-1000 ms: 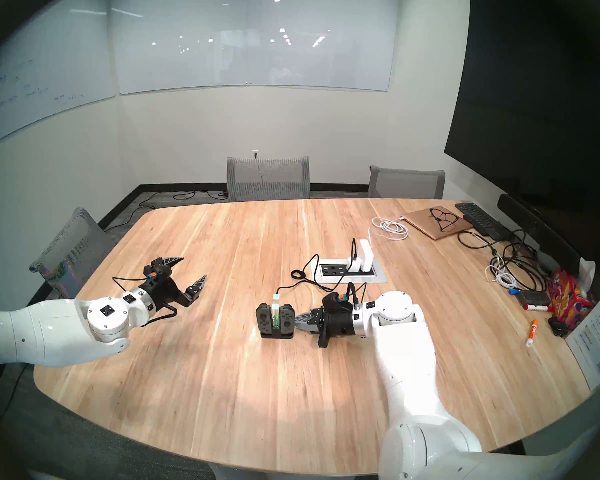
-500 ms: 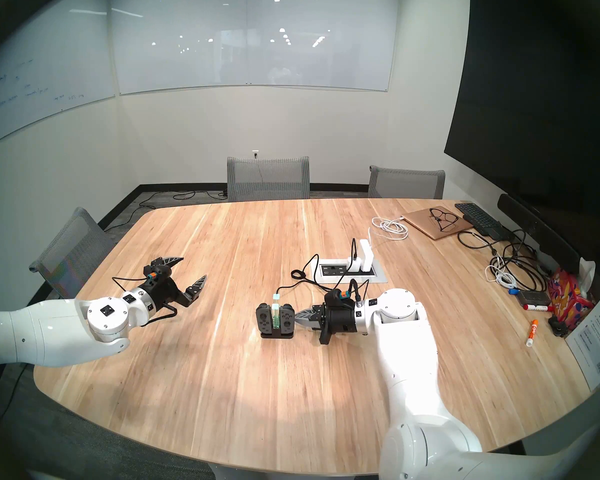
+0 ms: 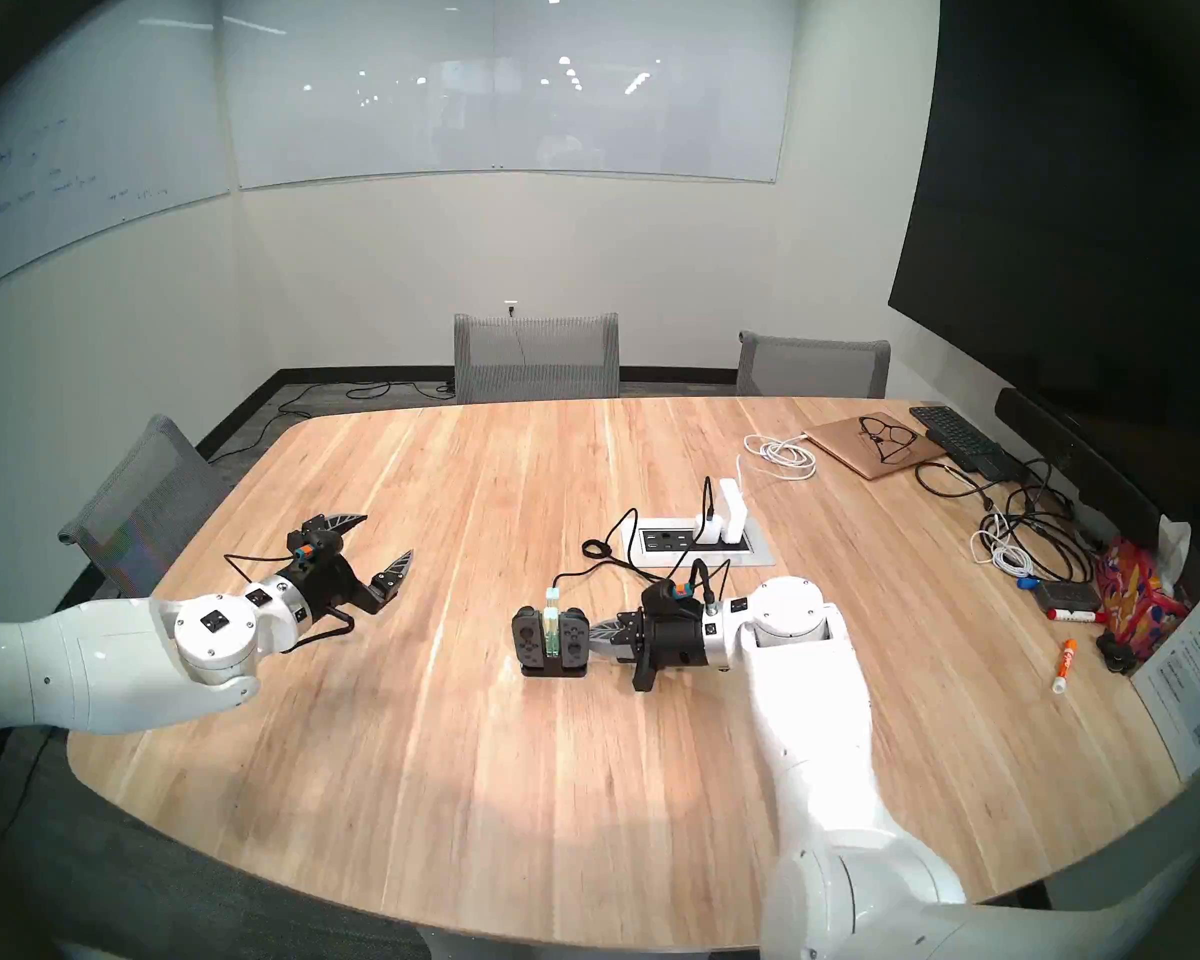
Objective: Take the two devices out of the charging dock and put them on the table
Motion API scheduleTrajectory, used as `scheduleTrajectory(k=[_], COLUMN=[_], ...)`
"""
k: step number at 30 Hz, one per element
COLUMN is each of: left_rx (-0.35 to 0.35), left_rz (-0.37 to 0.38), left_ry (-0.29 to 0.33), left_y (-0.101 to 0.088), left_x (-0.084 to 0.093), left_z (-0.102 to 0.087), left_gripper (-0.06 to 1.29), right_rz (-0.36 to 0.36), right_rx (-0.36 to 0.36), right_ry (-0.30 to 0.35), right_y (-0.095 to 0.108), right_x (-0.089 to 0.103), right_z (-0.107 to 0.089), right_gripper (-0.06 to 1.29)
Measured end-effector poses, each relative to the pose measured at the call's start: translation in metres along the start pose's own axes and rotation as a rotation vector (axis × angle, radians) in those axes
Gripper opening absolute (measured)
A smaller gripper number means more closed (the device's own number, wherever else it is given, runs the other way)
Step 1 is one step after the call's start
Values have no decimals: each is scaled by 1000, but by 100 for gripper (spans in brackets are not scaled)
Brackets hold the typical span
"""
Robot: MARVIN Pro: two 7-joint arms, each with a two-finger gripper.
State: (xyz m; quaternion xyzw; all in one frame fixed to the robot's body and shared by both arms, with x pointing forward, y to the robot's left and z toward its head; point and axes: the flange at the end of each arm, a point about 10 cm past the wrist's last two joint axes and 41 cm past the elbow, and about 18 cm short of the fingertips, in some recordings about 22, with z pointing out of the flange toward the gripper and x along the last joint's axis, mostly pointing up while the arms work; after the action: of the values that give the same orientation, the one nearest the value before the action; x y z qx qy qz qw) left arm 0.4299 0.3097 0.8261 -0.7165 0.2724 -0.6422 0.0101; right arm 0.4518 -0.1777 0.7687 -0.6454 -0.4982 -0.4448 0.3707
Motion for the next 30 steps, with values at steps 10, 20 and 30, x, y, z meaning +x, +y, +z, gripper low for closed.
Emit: scheduleTrajectory(k=[10,20,30], left_rx=[0,0,0], left_rz=[0,0,0], left_ry=[0,0,0], left_y=[0,0,0], left_x=[0,0,0], left_z=[0,0,0], left_gripper=[127,127,127], right_rz=[-1,1,-5], right_rx=[11,19,23], right_ry=[-23,-44,-40], right_y=[-2,-3,-4], right_x=[-4,-9,-10], right_z=[-3,-6,-5], right_gripper=[-2,-2,-2])
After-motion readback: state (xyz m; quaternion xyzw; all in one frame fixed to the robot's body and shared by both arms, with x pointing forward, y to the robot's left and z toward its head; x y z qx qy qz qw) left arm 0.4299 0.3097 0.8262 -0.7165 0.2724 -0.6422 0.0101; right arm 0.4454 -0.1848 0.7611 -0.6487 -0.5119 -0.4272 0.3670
